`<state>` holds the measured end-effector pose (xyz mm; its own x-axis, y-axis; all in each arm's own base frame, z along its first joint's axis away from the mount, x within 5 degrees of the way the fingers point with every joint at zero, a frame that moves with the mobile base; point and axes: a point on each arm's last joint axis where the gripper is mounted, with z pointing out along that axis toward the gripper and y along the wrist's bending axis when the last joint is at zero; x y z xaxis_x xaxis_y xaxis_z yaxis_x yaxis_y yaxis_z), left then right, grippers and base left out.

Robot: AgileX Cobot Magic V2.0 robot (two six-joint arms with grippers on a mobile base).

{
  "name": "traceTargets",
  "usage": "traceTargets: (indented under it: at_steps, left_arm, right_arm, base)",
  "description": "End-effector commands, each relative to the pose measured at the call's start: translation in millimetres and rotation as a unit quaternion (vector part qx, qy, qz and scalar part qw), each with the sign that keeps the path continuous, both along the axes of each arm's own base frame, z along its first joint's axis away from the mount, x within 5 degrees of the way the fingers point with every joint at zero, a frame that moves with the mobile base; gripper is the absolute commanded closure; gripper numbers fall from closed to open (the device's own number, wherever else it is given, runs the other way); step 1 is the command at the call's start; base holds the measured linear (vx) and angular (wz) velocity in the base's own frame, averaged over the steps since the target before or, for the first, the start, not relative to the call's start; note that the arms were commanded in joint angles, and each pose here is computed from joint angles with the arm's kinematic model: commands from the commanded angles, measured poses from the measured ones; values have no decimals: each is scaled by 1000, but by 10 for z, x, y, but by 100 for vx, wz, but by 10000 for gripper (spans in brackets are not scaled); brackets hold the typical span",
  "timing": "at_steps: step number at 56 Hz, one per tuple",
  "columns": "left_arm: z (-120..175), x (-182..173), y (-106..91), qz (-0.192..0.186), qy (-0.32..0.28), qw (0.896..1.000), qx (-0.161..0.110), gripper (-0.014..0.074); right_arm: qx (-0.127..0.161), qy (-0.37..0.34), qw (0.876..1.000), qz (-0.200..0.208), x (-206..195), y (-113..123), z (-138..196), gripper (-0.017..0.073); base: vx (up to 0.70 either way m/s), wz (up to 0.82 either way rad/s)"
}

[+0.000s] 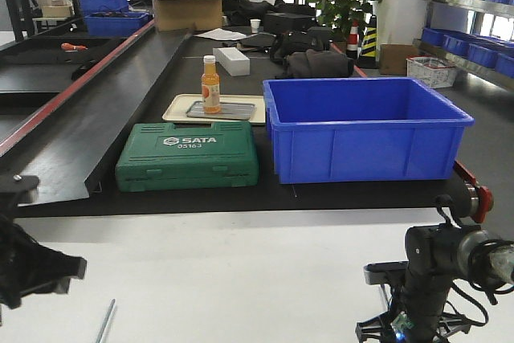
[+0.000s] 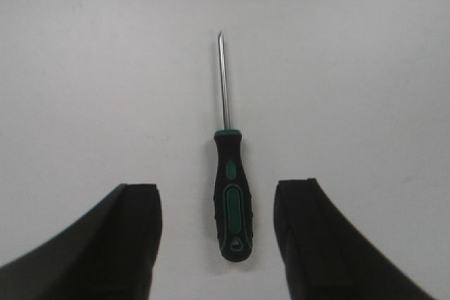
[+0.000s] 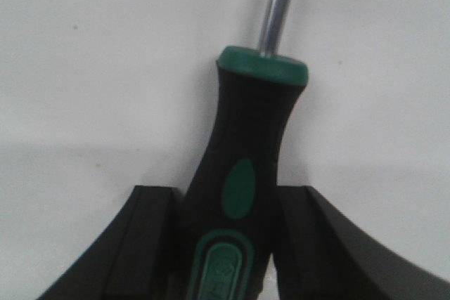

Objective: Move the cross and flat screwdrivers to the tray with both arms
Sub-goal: 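Lift both screwdrivers upright off the white table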

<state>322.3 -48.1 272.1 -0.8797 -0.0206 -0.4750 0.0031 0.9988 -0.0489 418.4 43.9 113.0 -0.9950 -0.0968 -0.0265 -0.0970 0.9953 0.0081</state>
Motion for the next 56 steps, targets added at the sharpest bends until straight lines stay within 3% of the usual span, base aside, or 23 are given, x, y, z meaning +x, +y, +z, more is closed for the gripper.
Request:
traceTargets:
  at_steps: [1,17,32,56]
  left_arm:
    - [-145,206,-45,5,14,1000,-2,107]
    - [-753,384,-128,4,102,995,-10,118]
    - [-910,444,-203,4,102,994,-27,139]
    - [-1220,479,-207,4,142,990,-18,139]
  right_arm:
    - [10,-30,1000,1,35,-7,286,570]
    - [12,-27,1000,9,29,8,286,567]
    - [12,-26,1000,9,26,8,285,567]
    - [13,-22,1000,9,19,10,285,567]
  base:
    - [0,0]
    - [0,0]
    - [0,0]
    - [0,0]
